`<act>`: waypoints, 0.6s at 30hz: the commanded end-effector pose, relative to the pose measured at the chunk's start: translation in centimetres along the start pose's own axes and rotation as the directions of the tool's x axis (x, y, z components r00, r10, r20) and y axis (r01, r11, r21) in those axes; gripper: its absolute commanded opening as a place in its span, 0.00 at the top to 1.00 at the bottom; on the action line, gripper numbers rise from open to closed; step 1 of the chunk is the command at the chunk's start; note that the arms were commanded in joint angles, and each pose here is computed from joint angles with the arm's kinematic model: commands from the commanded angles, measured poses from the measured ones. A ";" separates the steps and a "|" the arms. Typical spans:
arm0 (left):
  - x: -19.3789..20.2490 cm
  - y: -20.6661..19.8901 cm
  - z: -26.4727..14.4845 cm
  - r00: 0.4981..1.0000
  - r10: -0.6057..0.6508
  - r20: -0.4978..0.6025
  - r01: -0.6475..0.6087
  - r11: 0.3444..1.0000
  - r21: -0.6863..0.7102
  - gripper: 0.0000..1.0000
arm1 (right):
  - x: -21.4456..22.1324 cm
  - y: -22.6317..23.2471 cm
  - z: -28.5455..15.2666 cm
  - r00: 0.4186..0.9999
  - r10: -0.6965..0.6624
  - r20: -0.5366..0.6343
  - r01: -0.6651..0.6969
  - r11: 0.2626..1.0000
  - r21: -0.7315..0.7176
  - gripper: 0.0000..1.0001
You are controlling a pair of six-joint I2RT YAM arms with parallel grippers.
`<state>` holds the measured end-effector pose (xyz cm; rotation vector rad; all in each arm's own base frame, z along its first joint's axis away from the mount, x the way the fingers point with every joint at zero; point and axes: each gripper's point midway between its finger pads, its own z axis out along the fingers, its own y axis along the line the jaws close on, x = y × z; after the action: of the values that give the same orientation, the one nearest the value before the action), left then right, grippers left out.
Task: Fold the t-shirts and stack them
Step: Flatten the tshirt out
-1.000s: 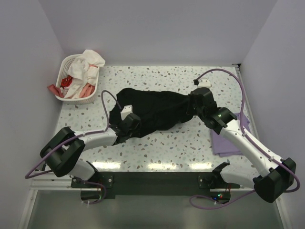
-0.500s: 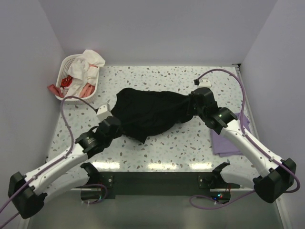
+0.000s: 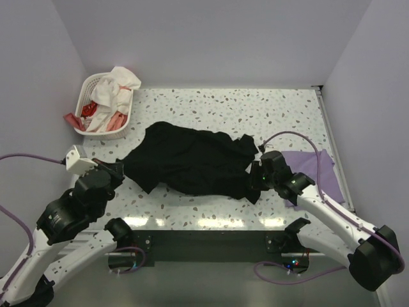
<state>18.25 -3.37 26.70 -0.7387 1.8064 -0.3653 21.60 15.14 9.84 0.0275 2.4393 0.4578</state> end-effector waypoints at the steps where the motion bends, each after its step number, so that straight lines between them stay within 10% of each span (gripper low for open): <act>1: -3.4 1.6 -1.1 0.994 -0.001 0.109 0.009 0.997 -0.074 1.00 | 2.7 2.0 0.4 0.993 0.085 -0.081 -0.096 0.985 -0.140 0.63; 8: -3.6 0.7 -0.8 0.993 0.030 0.117 -0.023 0.998 -0.064 1.00 | 2.7 1.2 0.2 0.992 0.122 -0.042 -0.126 0.986 -0.109 0.37; 18: -3.8 0.1 -0.5 0.990 0.044 0.132 -0.038 0.998 -0.047 1.00 | 2.3 2.0 -0.7 0.990 0.142 0.005 -0.139 0.977 -0.162 0.39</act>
<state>17.95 -1.20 28.18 -0.7250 1.7681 -0.2485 19.00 16.21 9.26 0.1291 2.4155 0.6654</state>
